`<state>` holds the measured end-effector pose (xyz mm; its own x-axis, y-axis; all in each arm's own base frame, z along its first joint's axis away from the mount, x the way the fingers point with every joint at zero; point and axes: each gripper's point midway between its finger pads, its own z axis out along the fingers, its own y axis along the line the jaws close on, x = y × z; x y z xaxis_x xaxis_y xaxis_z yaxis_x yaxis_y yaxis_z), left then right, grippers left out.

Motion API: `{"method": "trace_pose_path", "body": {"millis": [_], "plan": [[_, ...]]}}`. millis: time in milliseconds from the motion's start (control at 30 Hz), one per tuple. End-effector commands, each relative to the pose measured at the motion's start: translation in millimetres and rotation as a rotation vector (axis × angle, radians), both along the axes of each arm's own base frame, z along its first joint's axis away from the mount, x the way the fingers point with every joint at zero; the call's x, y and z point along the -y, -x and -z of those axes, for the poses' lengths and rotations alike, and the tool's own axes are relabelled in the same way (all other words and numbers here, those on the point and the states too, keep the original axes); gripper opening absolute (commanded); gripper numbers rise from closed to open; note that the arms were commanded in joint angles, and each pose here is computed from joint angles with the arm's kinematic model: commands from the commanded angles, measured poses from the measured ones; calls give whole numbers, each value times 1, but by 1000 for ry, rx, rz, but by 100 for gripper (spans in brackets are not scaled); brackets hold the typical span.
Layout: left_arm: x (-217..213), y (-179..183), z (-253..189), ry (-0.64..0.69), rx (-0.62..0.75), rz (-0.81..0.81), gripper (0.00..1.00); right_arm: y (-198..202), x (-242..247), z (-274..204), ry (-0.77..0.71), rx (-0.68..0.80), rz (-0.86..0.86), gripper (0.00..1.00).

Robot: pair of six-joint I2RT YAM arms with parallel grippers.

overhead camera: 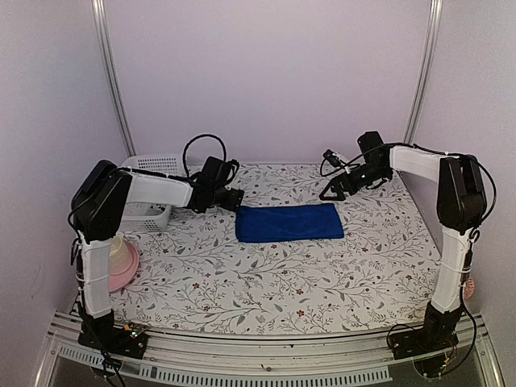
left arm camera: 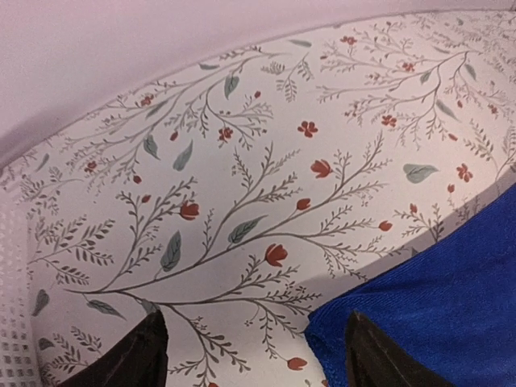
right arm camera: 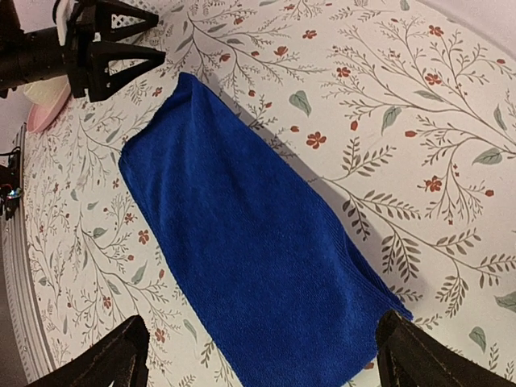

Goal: Roll the towels
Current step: Smooth out the towel at the center of the board.

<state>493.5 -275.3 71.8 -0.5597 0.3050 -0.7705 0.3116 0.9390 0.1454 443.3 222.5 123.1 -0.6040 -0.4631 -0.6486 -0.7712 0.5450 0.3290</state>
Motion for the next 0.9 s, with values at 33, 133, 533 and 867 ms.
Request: {"method": "trace_pose_path", "body": {"millis": [33,133,533,867], "plan": [[0,6,-58,105,117,-49,69,-9,-18,-1,-117,-63,-25,99],[25,19,-57,176,98,33,64,-11,-24,-3,-145,-71,-39,99],[98,65,-13,363,-83,202,9,-4,-36,34,-208,-197,-53,99],[70,75,30,286,-144,80,4,-21,-22,72,-193,-287,55,99]]}}
